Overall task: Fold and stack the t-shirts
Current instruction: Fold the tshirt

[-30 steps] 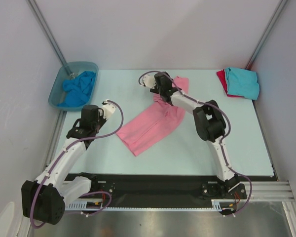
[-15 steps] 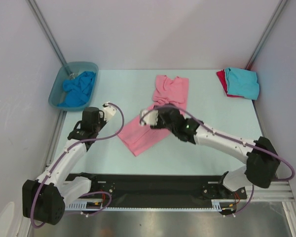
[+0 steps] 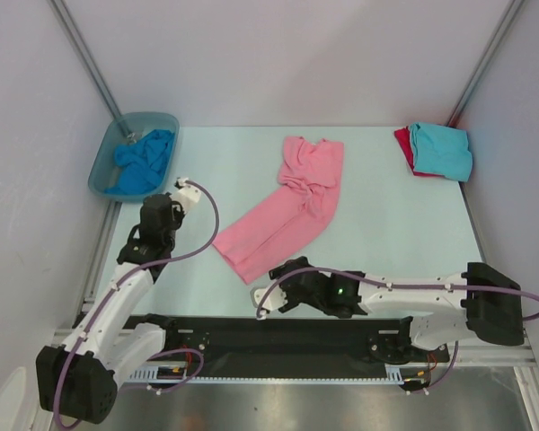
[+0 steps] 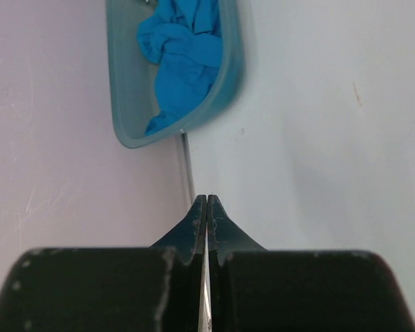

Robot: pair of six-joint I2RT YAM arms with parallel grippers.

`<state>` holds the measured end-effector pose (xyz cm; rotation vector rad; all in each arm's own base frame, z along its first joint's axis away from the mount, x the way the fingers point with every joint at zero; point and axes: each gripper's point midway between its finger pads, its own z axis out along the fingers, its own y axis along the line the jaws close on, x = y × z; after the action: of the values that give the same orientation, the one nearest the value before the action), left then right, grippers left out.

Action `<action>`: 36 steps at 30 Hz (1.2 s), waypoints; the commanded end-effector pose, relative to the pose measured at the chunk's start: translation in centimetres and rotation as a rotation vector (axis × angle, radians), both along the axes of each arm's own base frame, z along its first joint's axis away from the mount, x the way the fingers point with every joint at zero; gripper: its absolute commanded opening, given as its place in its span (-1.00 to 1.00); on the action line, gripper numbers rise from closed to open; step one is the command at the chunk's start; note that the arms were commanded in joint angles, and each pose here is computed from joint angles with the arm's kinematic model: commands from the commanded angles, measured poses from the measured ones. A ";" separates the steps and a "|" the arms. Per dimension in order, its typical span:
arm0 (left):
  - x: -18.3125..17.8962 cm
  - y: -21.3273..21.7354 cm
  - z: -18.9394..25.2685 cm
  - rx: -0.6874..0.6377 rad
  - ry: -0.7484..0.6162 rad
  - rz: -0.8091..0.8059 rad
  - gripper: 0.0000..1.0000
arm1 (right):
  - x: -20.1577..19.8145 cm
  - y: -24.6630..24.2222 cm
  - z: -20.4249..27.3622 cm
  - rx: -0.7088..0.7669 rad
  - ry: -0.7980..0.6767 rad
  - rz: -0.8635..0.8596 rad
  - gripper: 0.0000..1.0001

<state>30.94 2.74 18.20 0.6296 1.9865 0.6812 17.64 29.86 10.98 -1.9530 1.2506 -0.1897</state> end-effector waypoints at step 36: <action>-1.1 1.5 2.4 -0.071 -0.162 0.059 -0.99 | 1.7 13.0 -11.6 -0.065 -0.023 0.222 -0.30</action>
<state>29.67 4.26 19.79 0.4977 1.9055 0.6998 20.77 44.46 3.27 -1.9878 0.9654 -0.1928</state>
